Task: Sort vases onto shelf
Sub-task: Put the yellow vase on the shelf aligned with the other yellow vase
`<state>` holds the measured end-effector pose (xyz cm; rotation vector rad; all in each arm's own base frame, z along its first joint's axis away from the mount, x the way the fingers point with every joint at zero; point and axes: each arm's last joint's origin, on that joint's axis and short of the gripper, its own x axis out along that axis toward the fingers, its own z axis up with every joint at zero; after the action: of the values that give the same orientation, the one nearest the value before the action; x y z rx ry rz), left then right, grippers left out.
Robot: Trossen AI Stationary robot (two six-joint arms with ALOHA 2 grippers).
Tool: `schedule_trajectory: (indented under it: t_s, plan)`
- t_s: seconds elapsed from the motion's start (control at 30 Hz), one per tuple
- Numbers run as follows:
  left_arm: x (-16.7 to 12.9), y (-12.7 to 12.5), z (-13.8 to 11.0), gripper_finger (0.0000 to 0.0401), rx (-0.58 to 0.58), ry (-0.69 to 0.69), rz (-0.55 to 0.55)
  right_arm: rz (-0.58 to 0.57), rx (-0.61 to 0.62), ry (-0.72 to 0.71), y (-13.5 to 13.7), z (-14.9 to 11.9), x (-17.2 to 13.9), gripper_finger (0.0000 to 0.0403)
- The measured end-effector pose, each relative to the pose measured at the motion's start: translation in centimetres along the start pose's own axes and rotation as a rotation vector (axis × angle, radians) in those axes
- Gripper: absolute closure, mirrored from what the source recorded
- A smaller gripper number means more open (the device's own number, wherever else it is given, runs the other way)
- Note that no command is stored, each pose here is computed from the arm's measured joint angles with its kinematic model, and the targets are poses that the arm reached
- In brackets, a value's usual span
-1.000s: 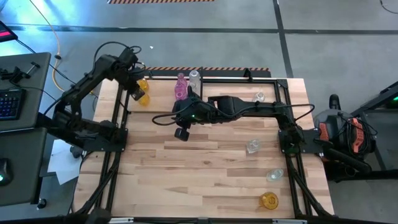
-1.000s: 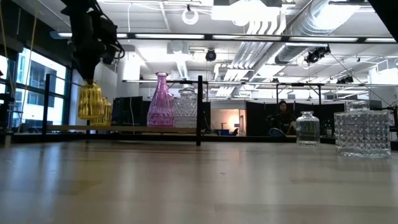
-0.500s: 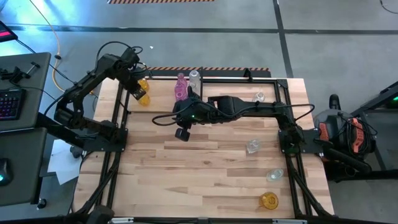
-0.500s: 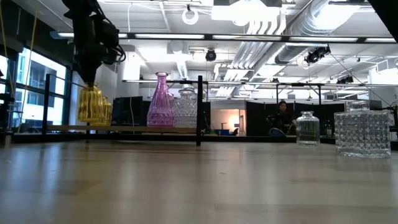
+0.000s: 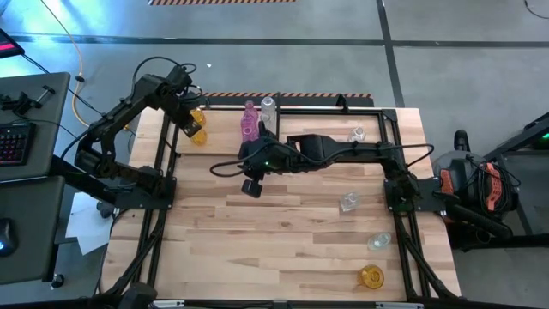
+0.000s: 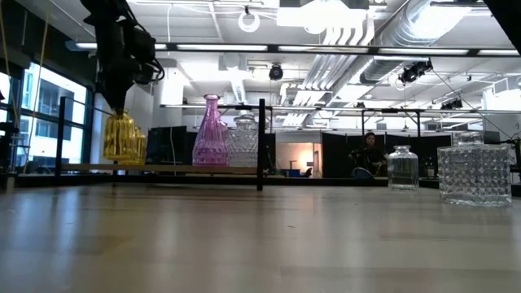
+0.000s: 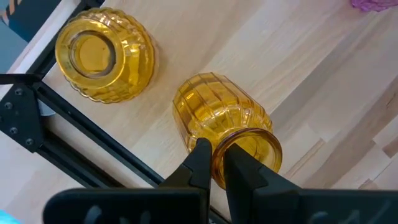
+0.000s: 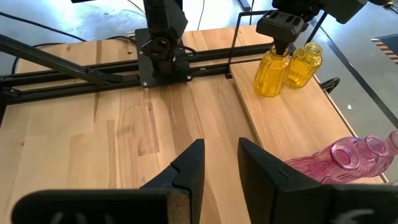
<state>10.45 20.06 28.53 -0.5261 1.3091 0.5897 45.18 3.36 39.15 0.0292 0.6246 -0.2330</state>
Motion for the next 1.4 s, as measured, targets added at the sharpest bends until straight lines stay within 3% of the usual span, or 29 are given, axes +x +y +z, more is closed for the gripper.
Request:
schedule_trajectory:
  t_s: [0.43,0.87,1.4]
  plan:
    - [0.02,0.11,0.23,0.0386,-0.04,-0.023,0.016,0.001,0.0,0.0,0.02,-0.01,0.0,0.0327]
    - [0.18,0.07,-0.01,0.0346,-0.002,0.002,0.019,0.001,0.0,0.0,0.02,-0.01,0.0,0.0327]
    - [0.46,0.04,-0.02,0.0343,0.014,0.007,0.036,0.001,0.005,0.001,0.02,-0.01,0.0,0.0327]
